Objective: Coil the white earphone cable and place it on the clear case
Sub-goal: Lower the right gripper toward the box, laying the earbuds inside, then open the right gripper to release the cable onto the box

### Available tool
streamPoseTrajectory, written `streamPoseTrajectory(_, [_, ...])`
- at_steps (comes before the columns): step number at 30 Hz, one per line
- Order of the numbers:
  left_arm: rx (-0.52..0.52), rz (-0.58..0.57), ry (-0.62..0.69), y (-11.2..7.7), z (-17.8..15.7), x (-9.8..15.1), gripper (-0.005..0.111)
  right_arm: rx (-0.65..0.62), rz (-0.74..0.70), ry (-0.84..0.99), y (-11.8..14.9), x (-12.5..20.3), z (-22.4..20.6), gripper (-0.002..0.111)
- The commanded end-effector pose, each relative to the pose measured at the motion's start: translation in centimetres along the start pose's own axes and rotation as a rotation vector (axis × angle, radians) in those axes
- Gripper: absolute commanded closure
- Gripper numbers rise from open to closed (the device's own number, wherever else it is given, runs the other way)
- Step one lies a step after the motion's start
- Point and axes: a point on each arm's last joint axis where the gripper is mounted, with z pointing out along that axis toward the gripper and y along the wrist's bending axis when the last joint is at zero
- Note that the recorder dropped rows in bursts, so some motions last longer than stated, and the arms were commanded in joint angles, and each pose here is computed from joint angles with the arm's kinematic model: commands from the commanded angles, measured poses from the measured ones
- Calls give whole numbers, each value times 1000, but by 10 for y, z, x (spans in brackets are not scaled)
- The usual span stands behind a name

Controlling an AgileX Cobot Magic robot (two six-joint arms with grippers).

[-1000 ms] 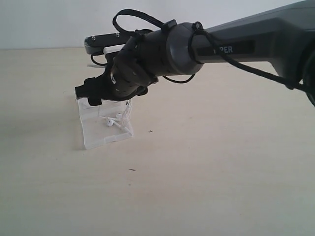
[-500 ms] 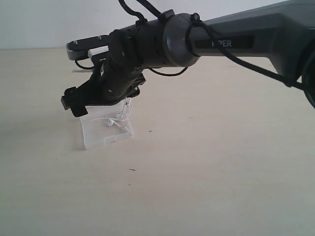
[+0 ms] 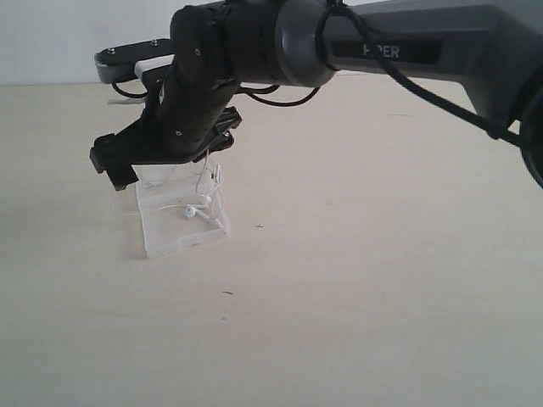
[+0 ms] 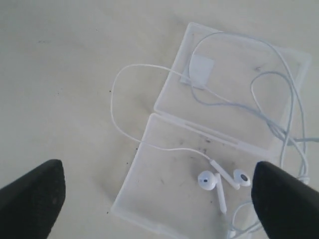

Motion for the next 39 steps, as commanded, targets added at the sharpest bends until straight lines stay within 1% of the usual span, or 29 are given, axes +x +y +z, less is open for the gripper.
streamPoseTrajectory(1, [4,-9,-4,-1,-1,0,107,-10,-15,71,4,0,-6,12])
streamPoseTrajectory(5, [5,-20,-2,-1,-1,0,107,22,-43,133,0,5,4,12])
streamPoseTrajectory(10, [10,-17,5,-1,-1,1,107,61,-67,133,-6,9,23,12])
streamPoseTrajectory(17, [9,-18,3,-1,-1,1,107,154,-87,171,-15,13,24,12])
streamPoseTrajectory(23, [9,-18,3,-1,-1,1,107,147,-87,171,-14,12,23,12])
streamPoseTrajectory(27, [9,-18,3,-1,-1,1,107,139,-96,166,-12,10,17,12])
streamPoseTrajectory(31, [9,-18,3,-1,-1,1,107,126,-90,199,-9,7,8,12])
streamPoseTrajectory(36, [15,-13,11,-2,-1,2,107,60,-118,233,-3,5,11,12])
streamPoseTrajectory(39, [22,-9,20,-2,-1,2,107,87,-165,255,-1,6,17,12])
